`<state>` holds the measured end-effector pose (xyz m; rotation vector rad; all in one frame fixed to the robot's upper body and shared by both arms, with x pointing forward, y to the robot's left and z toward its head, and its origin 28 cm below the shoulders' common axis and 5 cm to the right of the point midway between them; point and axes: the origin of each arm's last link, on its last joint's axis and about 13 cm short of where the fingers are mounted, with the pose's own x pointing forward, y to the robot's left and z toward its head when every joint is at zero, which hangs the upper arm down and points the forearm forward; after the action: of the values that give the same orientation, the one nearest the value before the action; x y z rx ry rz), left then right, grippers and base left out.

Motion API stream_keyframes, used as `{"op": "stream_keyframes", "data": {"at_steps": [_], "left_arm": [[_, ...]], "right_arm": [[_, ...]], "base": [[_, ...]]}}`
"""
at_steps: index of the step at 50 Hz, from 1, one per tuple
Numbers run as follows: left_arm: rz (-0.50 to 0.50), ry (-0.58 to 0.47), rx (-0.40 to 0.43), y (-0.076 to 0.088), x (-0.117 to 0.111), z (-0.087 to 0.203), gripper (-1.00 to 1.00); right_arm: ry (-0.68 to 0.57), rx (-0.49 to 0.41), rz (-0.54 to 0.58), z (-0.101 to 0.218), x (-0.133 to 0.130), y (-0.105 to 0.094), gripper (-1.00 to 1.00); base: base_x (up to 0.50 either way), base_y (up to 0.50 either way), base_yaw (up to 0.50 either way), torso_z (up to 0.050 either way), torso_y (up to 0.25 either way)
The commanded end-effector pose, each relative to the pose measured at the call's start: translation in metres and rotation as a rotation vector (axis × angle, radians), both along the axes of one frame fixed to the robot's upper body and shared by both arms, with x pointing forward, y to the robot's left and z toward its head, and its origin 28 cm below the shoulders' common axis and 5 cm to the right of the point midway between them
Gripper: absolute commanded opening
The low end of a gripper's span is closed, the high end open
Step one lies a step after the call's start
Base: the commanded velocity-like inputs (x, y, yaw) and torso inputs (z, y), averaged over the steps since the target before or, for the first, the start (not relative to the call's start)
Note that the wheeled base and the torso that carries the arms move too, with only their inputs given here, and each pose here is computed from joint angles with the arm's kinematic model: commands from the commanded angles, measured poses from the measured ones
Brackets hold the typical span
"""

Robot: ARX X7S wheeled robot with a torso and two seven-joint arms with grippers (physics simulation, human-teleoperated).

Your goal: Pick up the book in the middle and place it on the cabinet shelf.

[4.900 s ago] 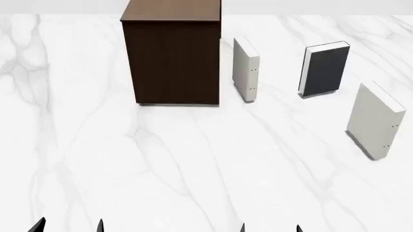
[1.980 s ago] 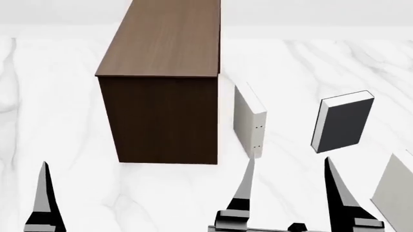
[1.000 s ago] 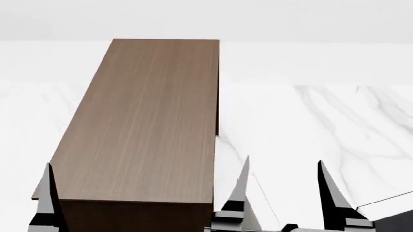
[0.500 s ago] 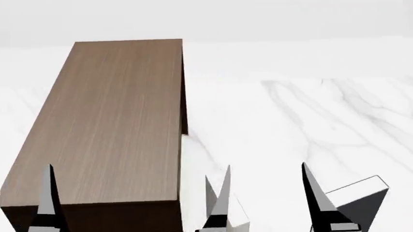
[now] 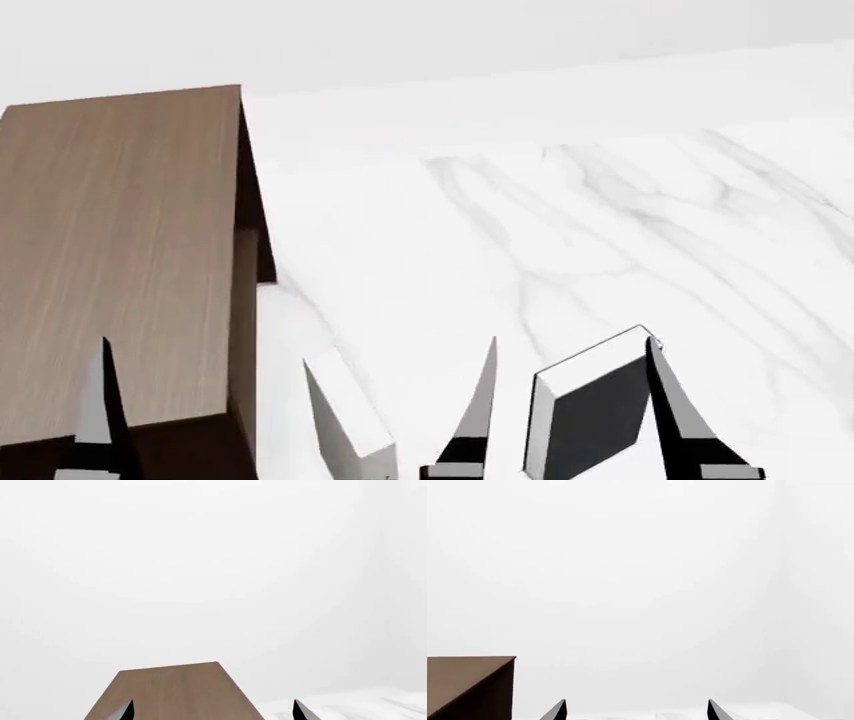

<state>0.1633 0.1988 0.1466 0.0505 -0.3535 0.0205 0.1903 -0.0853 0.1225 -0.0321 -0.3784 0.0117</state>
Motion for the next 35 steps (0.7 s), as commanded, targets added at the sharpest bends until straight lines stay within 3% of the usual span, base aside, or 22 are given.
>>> {"op": "stream_keyframes", "data": {"at_steps": [1,30,35], "left_arm": [[-0.003,-0.001,0.022,0.0005,-0.0008,0.0015,1.00],[-0.018,-0.003,-0.009,0.0007,-0.0003,0.0008,1.00],[-0.017,-0.009,0.015,0.0001,-0.0016,0.0026,1.00]], "right_arm": [[0.008,-0.045,-0.029,0.0019,-0.0002,0.0004,1.00],[0.019,-0.036,-0.028,0.0019,-0.0007,0.0002,1.00],[0.020,-0.034,-0.029,0.0014,0.0001,0.0001,1.00]], "base": [[0.00,0.00,0.00,0.050,0.000],[0.00,0.00,0.00,0.050,0.000],[0.00,0.00,0.00,0.050,-0.043]]}}
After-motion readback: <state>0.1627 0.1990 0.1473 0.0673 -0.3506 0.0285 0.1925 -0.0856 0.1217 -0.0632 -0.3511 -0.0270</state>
